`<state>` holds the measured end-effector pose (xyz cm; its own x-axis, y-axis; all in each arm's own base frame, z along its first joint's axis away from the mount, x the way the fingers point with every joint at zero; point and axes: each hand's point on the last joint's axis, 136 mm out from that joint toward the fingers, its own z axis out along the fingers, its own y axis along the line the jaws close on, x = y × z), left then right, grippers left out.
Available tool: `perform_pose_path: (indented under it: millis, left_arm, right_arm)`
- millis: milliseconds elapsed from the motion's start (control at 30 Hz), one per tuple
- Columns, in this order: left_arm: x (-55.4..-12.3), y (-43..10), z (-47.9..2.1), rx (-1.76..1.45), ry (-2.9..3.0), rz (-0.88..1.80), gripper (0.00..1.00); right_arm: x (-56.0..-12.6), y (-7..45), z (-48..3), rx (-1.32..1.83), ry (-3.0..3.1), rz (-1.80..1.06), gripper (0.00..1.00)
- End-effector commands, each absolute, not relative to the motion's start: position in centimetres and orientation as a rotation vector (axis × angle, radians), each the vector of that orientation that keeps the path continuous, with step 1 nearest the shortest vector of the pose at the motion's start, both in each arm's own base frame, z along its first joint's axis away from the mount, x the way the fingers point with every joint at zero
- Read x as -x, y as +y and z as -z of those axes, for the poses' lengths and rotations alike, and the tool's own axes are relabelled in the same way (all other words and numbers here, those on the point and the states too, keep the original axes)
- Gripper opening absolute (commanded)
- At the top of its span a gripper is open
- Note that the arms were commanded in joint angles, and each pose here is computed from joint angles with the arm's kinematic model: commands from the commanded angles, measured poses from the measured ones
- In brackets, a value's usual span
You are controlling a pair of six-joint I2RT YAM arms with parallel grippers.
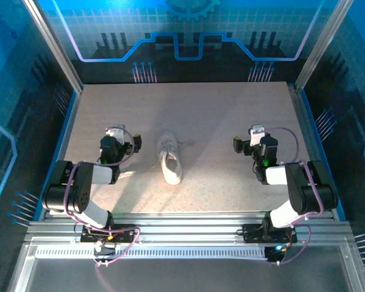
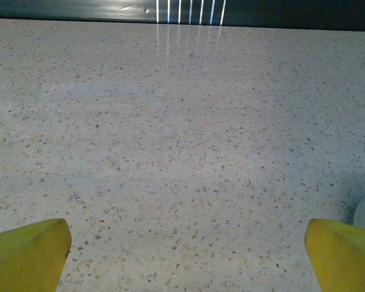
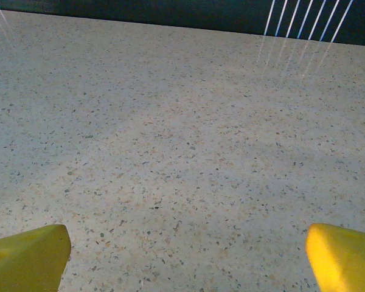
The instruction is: Tie the shoes
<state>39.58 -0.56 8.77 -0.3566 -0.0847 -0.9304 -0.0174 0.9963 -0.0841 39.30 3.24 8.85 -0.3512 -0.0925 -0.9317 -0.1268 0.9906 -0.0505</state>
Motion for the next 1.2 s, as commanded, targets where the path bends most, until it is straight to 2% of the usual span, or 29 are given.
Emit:
perform_pose_path:
  millis: [0, 1167]
  left_arm:
    - [-39.93, -0.49, -9.56, 0.063, 1.903, 0.071, 1.0]
    - [-39.91, -0.53, -9.54, 0.062, 1.904, 0.073, 0.99]
  right_arm:
    - [-39.96, 3.29, -9.79, 0.172, 1.901, -0.03, 1.0]
    - [-39.95, 3.24, -9.76, 0.172, 1.904, -0.045, 1.0]
